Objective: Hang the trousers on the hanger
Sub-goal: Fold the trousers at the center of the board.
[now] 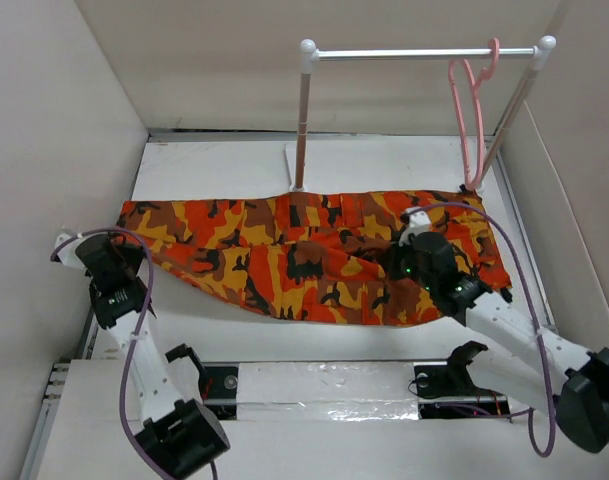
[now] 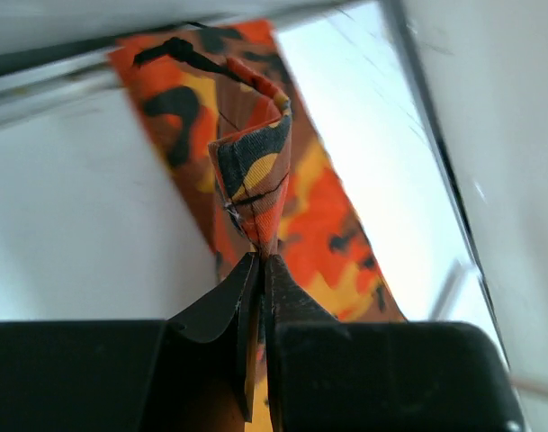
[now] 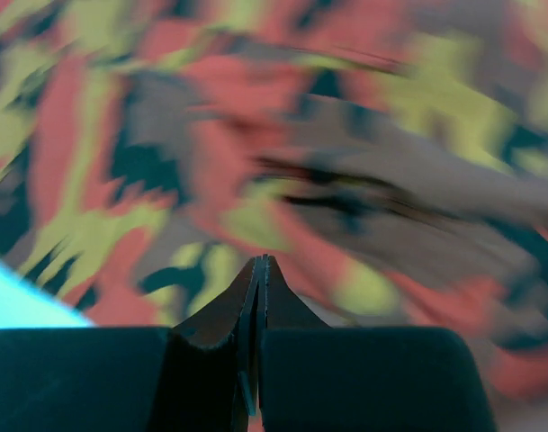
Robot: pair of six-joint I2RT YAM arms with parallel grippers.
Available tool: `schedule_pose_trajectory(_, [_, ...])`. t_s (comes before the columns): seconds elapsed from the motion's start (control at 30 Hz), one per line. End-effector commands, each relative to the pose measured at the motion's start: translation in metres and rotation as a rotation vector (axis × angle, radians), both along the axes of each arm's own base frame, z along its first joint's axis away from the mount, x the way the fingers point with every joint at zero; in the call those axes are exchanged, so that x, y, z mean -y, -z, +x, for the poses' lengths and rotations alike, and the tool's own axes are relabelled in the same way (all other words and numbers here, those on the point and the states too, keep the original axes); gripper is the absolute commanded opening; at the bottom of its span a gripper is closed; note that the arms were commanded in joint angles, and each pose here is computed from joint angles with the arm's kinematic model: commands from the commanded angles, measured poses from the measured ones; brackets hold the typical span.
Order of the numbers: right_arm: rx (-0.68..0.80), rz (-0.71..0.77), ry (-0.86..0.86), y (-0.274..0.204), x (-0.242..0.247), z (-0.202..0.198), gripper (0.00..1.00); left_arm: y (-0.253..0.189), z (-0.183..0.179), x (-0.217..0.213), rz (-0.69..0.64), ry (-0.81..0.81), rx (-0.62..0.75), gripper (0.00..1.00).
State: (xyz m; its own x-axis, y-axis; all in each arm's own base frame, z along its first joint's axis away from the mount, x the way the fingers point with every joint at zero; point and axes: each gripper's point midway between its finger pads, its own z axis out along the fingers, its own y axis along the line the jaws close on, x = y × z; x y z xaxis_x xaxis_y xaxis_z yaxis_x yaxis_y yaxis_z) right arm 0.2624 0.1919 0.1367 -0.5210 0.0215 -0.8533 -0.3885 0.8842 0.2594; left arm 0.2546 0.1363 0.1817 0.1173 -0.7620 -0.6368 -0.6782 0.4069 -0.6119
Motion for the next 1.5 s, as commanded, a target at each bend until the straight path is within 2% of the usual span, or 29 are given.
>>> schedule_pose_trajectory(0.0, [-0.06,0.107,0.198,0.005,0.042,0.003,0.0,-0.035,0.011,0.034,0.076,0.179,0.074,0.0])
schedule_pose_trajectory(0.13, [-0.052,0.133,0.458,0.003,0.109,0.007,0.0,-0.065,-0.001,0.041,0.15,0.188,0.173,0.0])
schedule_pose_trajectory(0.27, [-0.021,0.097,0.755,-0.008,0.184,0.002,0.0,-0.102,-0.005,0.073,0.195,0.304,0.321,0.0])
schedule_pose_trajectory(0.3, [-0.044,0.084,0.844,-0.006,0.207,-0.005,0.07,-0.107,-0.006,0.076,0.201,0.319,0.339,0.0])
schedule_pose_trajectory(0.43, [-0.087,0.091,0.963,-0.014,0.241,-0.017,0.22,-0.123,-0.005,0.106,0.215,0.456,0.42,0.0])
schedule_pose_trajectory(0.47, [-0.087,0.084,1.006,-0.02,0.251,-0.018,0.25,-0.123,-0.005,0.109,0.217,0.474,0.422,0.0])
schedule_pose_trajectory(0.53, [-0.128,0.069,1.118,-0.014,0.27,-0.031,0.41,-0.122,-0.004,0.117,0.234,0.51,0.419,0.0])
schedule_pose_trajectory(0.6, [-0.152,0.067,1.22,-0.006,0.284,-0.038,0.51,-0.116,-0.001,0.115,0.242,0.497,0.396,0.0])
schedule_pose_trajectory(0.63, [-0.168,0.072,1.261,-0.001,0.29,-0.041,0.53,-0.115,-0.001,0.119,0.24,0.512,0.393,0.0])
schedule_pose_trajectory(0.73, [-0.242,0.086,1.412,0.025,0.315,-0.056,0.53,-0.122,-0.004,0.136,0.235,0.573,0.409,0.0])
schedule_pose_trajectory(0.8, [-0.271,0.146,1.463,0.034,0.327,-0.057,0.52,-0.128,-0.005,0.136,0.25,0.562,0.406,0.0])
schedule_pose_trajectory(0.87, [-0.3,0.203,1.448,0.044,0.324,-0.053,0.52,-0.127,-0.008,0.136,0.254,0.552,0.387,0.0])
schedule_pose_trajectory(0.9, [-0.252,0.231,1.436,0.041,0.328,-0.043,0.52,-0.128,-0.008,0.137,0.255,0.558,0.383,0.0])
schedule_pose_trajectory(1.0, [-0.298,0.291,1.343,0.057,0.318,-0.023,0.53,-0.127,-0.011,0.136,0.26,0.546,0.374,0.0])
schedule_pose_trajectory(1.07, [-0.382,0.299,1.328,0.073,0.314,-0.019,0.53,-0.128,-0.011,0.134,0.264,0.536,0.371,0.0])
schedule_pose_trajectory(1.17, [-0.43,0.317,1.322,0.089,0.316,-0.013,0.52,-0.126,-0.012,0.133,0.265,0.53,0.37,0.0])
schedule_pose_trajectory(1.37, [-0.412,0.369,1.371,0.089,0.318,-0.011,0.42,-0.124,-0.01,0.133,0.258,0.534,0.384,0.0])
schedule_pose_trajectory(1.47, [-0.373,0.342,1.422,0.086,0.323,-0.021,0.26,-0.123,-0.008,0.132,0.257,0.53,0.389,0.0])
